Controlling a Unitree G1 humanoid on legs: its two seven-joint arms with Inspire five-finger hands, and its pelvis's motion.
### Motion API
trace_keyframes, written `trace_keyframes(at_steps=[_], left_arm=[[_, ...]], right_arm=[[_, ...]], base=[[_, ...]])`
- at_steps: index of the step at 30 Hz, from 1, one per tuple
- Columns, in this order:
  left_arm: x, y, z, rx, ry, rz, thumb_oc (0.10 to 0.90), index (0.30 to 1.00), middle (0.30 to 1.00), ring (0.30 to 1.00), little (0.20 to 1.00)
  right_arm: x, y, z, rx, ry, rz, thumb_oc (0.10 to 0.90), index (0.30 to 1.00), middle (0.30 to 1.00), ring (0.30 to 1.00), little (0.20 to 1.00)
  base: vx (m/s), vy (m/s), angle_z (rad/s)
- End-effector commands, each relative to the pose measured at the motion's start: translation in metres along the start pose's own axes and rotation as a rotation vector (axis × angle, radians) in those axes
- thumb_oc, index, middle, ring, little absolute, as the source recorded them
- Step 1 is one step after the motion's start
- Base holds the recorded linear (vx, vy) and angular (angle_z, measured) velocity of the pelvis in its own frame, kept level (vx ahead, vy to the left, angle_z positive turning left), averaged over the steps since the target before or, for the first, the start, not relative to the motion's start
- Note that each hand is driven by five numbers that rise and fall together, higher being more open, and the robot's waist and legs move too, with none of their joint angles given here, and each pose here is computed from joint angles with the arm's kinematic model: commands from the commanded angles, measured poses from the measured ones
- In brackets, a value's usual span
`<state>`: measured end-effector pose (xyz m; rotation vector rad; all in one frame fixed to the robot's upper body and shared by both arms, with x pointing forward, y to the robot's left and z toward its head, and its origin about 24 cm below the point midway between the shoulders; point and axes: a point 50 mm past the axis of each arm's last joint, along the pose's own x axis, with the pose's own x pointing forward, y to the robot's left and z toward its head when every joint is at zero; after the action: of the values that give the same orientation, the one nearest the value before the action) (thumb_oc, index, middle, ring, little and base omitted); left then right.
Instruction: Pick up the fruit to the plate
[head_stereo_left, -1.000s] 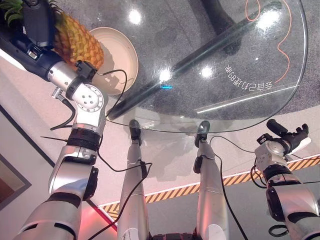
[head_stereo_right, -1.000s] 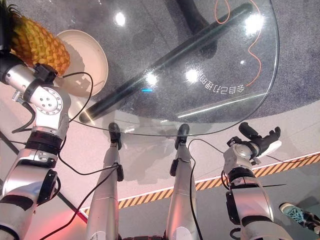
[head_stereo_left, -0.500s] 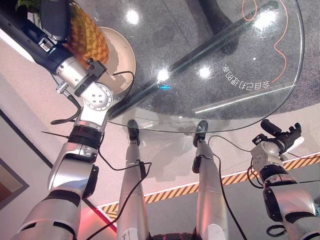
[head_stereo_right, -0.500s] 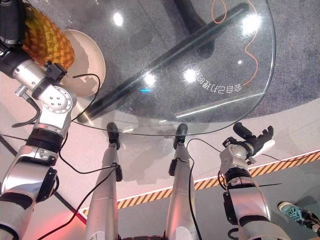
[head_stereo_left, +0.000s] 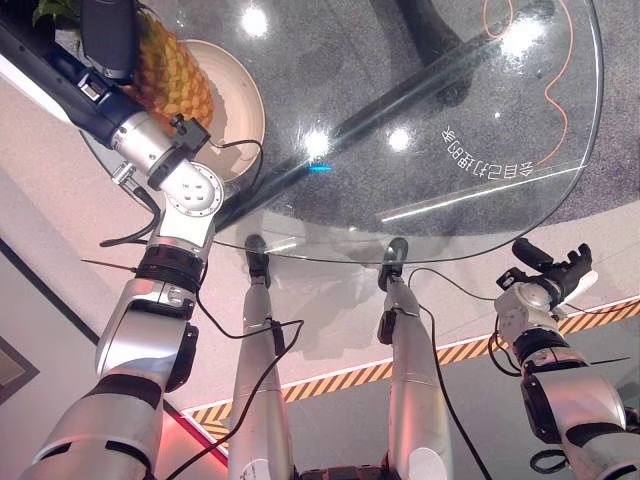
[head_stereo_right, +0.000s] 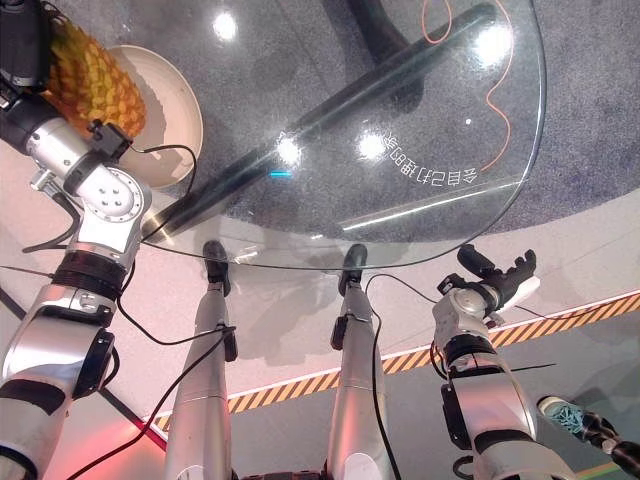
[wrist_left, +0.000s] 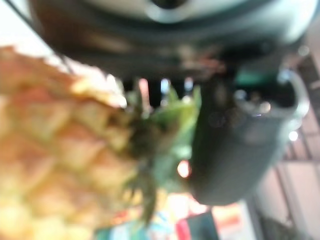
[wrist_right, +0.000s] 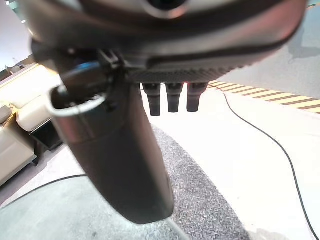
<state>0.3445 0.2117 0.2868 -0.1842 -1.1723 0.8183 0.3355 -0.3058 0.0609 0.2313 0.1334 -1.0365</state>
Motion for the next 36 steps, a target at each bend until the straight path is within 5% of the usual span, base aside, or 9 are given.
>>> trace_keyframes(at_steps=[1, 34, 36], left_arm=[[0.045, -0.018, 0.041, -0.18, -0.198, 0.022, 0.1, 0.3, 0.3, 0.3, 0.2], [0.052, -0.034, 0.046, -0.174, -0.211, -0.056, 0.1, 0.3, 0.3, 0.3, 0.2], [0.052, -0.034, 0.046, -0.173, -0.208, -0.058, 0.237, 0.418, 0.418, 0.418, 0.337]], right_arm=[[0.005, -0.01, 0.002, -0.007, -0.043, -0.029, 0.8, 0.9, 0.9, 0.9, 0.9], [0.001, -0.003, 0.004, -0.009, -0.066, 0.0, 0.8, 0.9, 0.9, 0.9, 0.9], [0.001, -0.002, 0.004, -0.008, -0.066, 0.004, 0.8, 0.9, 0.9, 0.9, 0.9]], base=[[0.0, 0.0, 0.0], [0.0, 0.002, 0.0], [0.0, 0.0, 0.0]])
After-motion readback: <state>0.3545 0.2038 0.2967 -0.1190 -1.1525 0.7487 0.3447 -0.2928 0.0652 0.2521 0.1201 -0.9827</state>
